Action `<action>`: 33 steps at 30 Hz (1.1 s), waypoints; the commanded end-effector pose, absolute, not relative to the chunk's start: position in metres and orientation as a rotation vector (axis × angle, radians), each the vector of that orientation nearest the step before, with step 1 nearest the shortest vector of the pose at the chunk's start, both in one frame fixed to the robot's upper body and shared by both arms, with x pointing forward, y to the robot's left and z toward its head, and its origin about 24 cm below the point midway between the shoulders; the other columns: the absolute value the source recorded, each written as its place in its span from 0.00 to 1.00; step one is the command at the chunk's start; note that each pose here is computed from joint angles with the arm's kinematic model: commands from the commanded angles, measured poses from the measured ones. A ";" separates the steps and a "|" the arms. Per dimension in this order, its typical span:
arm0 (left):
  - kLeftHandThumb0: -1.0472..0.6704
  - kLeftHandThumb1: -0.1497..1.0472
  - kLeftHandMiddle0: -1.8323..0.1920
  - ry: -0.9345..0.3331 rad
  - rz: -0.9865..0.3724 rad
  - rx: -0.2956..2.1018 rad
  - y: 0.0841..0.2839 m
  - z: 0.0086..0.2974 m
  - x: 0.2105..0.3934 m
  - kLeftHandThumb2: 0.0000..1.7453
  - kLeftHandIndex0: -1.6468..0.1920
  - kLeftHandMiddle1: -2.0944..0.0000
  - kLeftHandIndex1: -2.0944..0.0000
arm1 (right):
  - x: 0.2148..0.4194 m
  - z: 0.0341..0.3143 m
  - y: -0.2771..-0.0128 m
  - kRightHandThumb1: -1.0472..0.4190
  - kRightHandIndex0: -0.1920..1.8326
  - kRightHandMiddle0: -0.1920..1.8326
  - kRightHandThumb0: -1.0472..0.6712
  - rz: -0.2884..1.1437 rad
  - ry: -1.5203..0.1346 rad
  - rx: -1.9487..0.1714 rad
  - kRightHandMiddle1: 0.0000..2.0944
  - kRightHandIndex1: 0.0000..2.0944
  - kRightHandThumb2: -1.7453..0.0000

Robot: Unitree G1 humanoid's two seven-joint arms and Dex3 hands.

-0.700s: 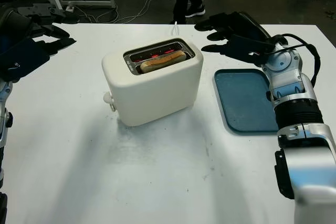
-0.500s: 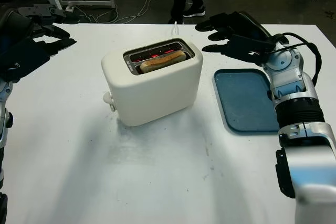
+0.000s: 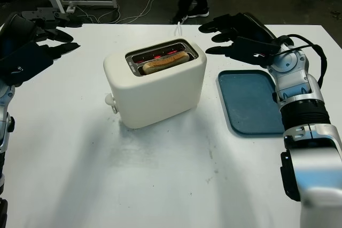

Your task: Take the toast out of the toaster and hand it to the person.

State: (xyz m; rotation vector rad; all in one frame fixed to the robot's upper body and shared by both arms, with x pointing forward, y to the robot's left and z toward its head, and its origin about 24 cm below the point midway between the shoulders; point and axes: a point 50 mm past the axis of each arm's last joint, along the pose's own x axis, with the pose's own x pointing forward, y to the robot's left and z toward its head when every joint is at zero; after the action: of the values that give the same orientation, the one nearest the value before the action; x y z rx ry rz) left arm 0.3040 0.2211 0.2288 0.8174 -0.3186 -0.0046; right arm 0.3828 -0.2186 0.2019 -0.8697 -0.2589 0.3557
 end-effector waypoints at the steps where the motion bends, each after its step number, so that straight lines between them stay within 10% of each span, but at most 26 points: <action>1: 0.42 0.89 0.59 -0.327 -0.011 0.819 0.221 0.228 0.303 0.01 0.50 0.67 0.87 | 0.382 0.209 -0.220 0.10 0.49 0.46 0.25 0.350 -0.298 -0.862 0.01 0.02 1.00; 33: 0.44 0.88 0.59 -0.317 -0.006 0.809 0.223 0.227 0.302 0.00 0.48 0.68 0.89 | 0.381 0.208 -0.217 0.10 0.50 0.46 0.26 0.354 -0.299 -0.866 0.01 0.01 1.00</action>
State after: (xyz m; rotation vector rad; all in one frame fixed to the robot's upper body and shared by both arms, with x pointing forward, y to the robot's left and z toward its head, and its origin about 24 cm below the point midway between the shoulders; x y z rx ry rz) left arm 0.3028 0.2217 0.2286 0.8141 -0.3147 -0.0013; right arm 0.3823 -0.2182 0.2046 -0.8629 -0.2687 0.3552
